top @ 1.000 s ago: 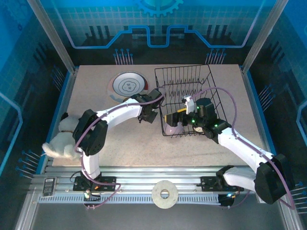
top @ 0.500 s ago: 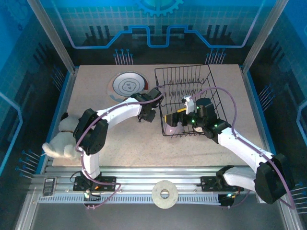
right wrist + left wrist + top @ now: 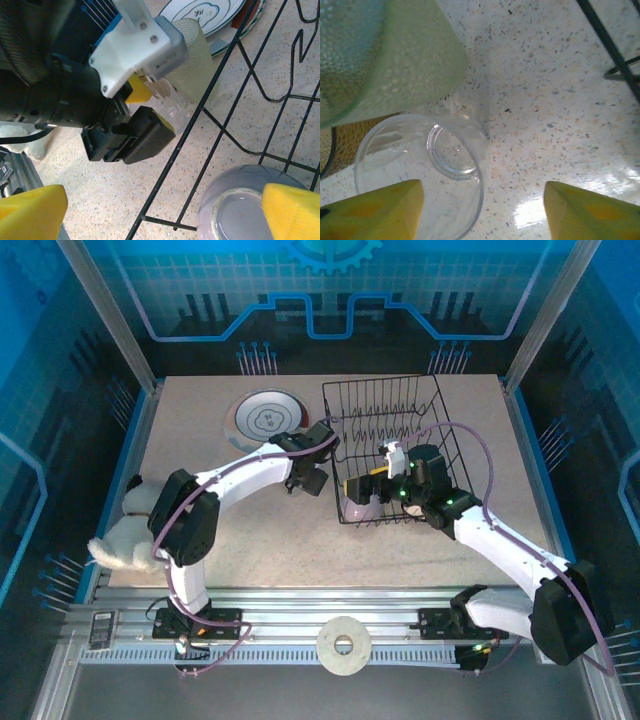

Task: Unload the mixed dishes from the dish rack
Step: Place the cup at the center of the table.

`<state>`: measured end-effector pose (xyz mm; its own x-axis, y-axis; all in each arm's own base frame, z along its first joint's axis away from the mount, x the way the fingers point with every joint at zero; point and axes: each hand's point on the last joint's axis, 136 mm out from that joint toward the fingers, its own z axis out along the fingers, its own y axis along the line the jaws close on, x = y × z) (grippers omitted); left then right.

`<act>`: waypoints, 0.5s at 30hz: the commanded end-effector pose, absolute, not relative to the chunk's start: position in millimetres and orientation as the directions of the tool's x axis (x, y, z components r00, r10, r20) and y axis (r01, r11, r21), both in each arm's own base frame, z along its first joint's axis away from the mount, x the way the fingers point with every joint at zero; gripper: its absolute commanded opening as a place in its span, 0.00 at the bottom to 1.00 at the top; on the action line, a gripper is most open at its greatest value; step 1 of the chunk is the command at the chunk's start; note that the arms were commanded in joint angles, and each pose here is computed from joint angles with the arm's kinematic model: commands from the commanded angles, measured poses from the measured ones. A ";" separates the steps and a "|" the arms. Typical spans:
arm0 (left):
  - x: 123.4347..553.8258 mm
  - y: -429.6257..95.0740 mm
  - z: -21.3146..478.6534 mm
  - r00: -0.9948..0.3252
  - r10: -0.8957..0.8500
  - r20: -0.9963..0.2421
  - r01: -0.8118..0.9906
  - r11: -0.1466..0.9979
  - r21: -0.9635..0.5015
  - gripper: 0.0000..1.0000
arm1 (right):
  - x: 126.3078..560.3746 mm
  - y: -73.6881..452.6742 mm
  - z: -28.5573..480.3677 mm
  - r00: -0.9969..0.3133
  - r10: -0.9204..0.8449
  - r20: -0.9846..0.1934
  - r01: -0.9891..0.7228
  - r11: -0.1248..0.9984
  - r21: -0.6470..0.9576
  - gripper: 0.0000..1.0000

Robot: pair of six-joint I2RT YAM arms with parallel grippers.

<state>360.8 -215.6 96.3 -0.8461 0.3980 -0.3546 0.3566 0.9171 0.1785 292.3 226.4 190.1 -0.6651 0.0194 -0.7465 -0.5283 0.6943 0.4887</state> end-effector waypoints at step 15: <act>325.4 -198.3 188.5 -0.799 0.233 -0.554 0.283 0.959 -0.006 0.99 | 300.2 221.8 200.4 -0.630 0.024 -0.776 -0.524 0.725 0.447 1.00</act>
<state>333.2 -203.1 174.2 -0.8031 0.2972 -0.5164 0.3122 0.9481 0.0600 296.9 221.9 188.7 -0.6550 0.0236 -0.7553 -0.5133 0.7196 0.4677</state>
